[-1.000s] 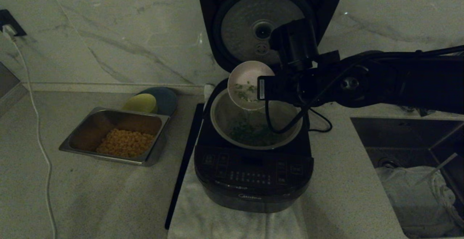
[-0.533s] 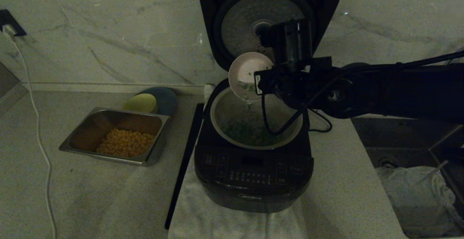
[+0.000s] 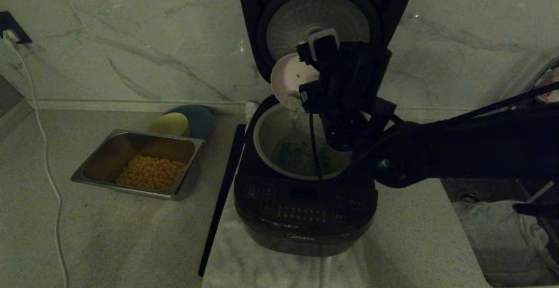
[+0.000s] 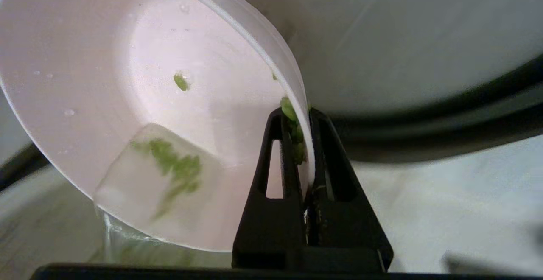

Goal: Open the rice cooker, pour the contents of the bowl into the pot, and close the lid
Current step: Pour the water from the bowl into the rice cooker

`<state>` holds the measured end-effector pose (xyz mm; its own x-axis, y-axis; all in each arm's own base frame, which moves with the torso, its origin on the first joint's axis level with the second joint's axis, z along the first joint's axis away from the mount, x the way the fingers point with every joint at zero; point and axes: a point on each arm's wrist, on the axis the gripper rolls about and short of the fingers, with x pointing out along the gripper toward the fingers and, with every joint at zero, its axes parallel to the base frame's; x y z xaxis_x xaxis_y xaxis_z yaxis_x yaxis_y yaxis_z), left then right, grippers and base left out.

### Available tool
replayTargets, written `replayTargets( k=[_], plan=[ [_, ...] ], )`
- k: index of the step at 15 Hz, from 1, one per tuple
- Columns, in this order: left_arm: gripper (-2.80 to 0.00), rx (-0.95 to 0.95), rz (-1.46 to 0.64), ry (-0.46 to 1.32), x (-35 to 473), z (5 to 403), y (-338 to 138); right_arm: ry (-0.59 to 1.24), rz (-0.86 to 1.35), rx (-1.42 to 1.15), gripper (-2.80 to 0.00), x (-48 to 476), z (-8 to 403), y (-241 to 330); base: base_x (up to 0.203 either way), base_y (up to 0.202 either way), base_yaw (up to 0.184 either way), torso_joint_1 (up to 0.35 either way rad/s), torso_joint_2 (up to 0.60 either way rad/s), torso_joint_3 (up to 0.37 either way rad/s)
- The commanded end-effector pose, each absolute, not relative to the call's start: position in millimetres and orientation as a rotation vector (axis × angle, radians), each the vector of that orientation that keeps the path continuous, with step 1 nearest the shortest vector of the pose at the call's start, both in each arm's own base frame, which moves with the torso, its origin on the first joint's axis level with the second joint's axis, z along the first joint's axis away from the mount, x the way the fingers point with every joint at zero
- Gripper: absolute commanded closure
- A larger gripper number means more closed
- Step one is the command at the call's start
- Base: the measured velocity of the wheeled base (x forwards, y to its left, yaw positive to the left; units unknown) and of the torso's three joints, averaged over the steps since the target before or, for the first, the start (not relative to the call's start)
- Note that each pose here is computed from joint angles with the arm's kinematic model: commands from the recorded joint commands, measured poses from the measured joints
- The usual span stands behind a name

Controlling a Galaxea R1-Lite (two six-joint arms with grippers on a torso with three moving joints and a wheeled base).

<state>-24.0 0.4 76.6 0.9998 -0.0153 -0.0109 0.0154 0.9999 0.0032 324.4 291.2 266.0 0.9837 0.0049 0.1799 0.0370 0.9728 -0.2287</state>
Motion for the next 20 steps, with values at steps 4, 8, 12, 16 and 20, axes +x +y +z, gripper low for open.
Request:
replayTargets(
  k=[4,8,12,16,20],
  plan=[
    [0.00,0.003,-0.015,0.011,-24.0,76.6,0.4,-0.348,-0.067,-0.217,0.00,313.0,264.6,287.7,0.000,0.000,0.000,0.000,0.00,0.000],
    [0.00,0.003,-0.015,0.011,-24.0,76.6,0.4,-0.383,-0.036,-0.196,0.00,305.5,260.8,289.9,0.000,0.000,0.000,0.000,0.00,0.000],
    [0.00,0.003,-0.015,0.011,-24.0,76.6,0.4,-0.405,-0.022,-0.182,0.00,303.9,253.1,294.2,0.000,0.000,0.000,0.000,0.00,0.000],
    [0.00,0.003,-0.015,0.011,-24.0,76.6,0.4,-0.402,-0.018,-0.185,0.00,305.4,245.6,295.1,0.000,0.000,0.000,0.000,0.00,0.000],
    [0.00,0.003,-0.015,0.011,-24.0,76.6,0.4,-0.339,-0.015,-0.244,0.00,305.1,245.7,294.2,0.000,0.000,0.000,0.000,0.00,0.000]
  ],
)
